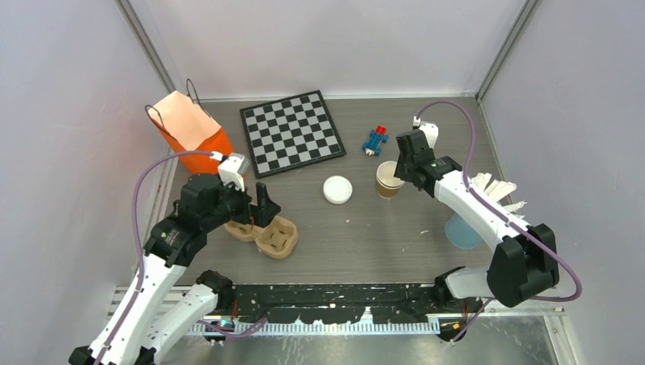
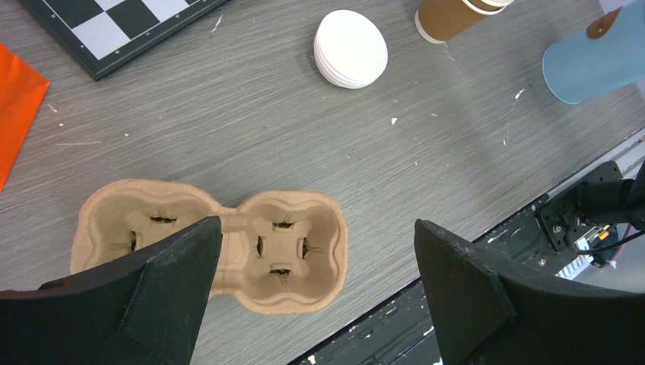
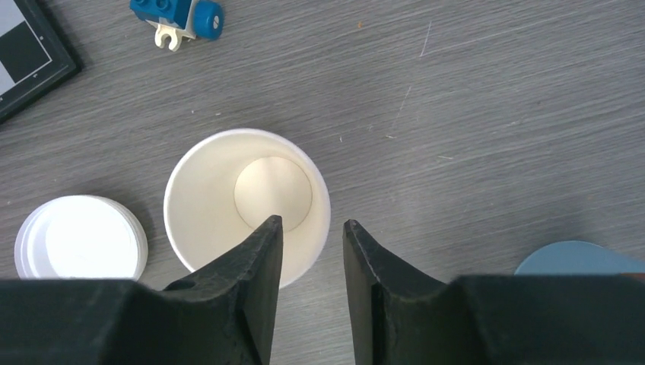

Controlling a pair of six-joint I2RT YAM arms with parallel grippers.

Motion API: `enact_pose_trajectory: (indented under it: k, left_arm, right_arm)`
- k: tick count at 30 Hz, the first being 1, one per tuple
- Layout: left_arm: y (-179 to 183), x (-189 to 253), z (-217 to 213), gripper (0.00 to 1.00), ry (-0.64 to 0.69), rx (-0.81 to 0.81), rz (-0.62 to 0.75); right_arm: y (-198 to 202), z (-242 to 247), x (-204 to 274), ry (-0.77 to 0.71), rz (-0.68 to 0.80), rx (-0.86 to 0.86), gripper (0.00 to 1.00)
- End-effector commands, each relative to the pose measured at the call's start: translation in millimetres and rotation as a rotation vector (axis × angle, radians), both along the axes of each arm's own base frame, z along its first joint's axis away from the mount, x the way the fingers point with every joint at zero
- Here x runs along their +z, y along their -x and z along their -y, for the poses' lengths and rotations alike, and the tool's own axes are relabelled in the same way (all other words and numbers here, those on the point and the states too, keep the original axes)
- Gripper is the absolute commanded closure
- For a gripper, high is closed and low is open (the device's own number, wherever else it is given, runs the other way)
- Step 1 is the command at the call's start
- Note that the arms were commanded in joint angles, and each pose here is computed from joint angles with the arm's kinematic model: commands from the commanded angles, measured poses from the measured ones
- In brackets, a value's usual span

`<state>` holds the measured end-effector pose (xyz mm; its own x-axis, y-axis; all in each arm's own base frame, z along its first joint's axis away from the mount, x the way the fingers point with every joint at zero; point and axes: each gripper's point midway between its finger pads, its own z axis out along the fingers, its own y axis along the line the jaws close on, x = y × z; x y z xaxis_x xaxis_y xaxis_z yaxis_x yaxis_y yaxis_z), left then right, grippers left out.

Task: Pack the takeout coffee

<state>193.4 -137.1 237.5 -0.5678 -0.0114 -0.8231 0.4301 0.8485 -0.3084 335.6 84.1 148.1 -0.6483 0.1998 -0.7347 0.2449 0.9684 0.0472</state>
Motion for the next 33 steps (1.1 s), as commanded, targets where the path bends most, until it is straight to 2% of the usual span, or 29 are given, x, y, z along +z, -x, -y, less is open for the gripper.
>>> enact_pose_trajectory:
  k: [1, 13, 21, 27, 31, 33]
  left_arm:
    - [-2, 7, -1, 0.0, 0.003, -0.005, 0.04]
    - [-4, 5, -1, 0.0, -0.002, 0.001, 0.039]
    - [-6, 3, -1, 0.0, -0.011, 0.002, 0.031]
    - [-10, -4, 1, 0.03, -0.01, 0.018, -0.011]
    - [-16, -2, 15, 0.11, 0.051, 0.008, -0.069]
    - [-21, 8, 30, 0.17, 0.126, -0.005, -0.105]
  right_arm:
    - [-27, -5, 19, -0.067, 0.063, 0.02, 0.62]
    - [-40, 10, -13, -0.058, -0.008, -0.015, 0.72]
    - [-36, 2, 4, -0.099, 0.009, 0.023, 0.99]
    - [-21, -16, 25, -0.217, 0.03, 0.084, 1.0]
    - [-4, -26, 42, -0.296, 0.068, 0.128, 1.0]
    - [5, -30, 50, -0.347, 0.101, 0.138, 1.0]
